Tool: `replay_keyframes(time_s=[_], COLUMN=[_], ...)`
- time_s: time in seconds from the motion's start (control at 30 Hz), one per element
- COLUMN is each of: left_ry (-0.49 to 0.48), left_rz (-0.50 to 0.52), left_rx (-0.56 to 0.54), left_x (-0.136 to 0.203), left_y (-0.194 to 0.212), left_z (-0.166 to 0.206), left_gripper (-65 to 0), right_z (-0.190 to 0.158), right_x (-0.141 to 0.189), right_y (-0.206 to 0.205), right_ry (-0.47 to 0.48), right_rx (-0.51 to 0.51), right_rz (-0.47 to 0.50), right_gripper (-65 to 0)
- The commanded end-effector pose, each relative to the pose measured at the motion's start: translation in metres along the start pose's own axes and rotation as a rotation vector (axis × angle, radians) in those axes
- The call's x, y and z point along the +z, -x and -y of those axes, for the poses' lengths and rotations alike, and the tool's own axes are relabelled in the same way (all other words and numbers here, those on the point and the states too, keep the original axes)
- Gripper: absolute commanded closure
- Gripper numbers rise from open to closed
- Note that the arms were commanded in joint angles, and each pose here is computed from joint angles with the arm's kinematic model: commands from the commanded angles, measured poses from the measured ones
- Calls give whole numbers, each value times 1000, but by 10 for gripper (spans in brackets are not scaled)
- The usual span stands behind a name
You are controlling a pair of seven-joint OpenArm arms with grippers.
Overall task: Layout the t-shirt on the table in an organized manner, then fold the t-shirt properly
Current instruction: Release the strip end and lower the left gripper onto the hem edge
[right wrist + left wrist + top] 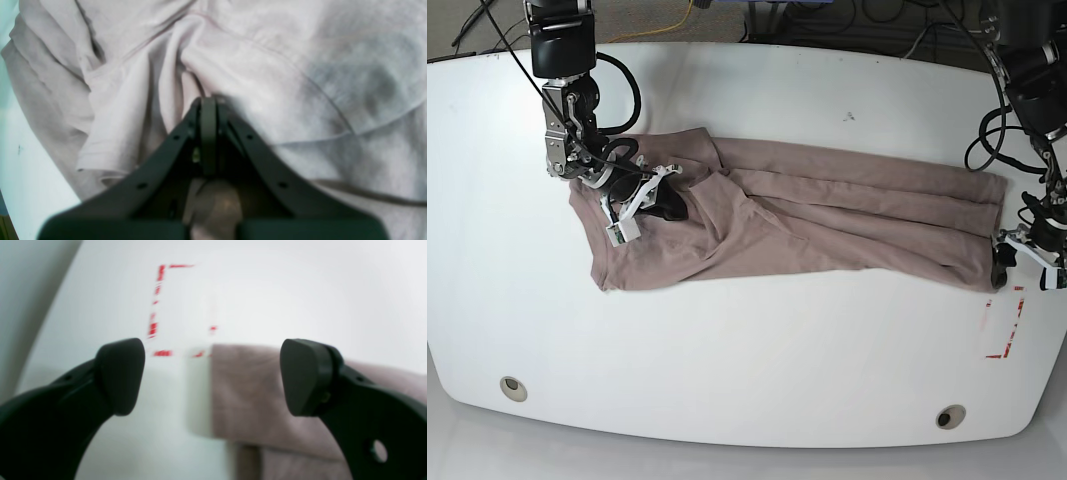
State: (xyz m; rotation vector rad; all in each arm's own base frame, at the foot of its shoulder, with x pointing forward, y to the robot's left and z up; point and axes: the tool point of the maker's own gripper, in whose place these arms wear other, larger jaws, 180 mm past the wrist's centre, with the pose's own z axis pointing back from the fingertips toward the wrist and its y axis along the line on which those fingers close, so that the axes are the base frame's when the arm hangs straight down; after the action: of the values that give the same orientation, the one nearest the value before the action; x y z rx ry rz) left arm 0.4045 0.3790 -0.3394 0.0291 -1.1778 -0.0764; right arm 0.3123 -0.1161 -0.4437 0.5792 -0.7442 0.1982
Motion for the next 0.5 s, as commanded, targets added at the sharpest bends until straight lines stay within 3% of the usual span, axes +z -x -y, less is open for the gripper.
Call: replay_keyframes(time_s=[0.0, 0.23, 0.47], left_ry=[-31, -51, -50], left_rz=[95, 97, 93], left_rx=[-10, -22, 59], left_x=[8, 19, 9], left_y=[-33, -29, -23], left_z=[-18, -25, -26], left_gripper=[-596, -597, -597], right_z=[15, 15, 14], right_x=[6, 7, 6], right_y=[41, 41, 41], right_ry=[66, 66, 63], right_rx=[39, 40, 39], right_rz=[-189, -190, -189], right_gripper=[0, 0, 0])
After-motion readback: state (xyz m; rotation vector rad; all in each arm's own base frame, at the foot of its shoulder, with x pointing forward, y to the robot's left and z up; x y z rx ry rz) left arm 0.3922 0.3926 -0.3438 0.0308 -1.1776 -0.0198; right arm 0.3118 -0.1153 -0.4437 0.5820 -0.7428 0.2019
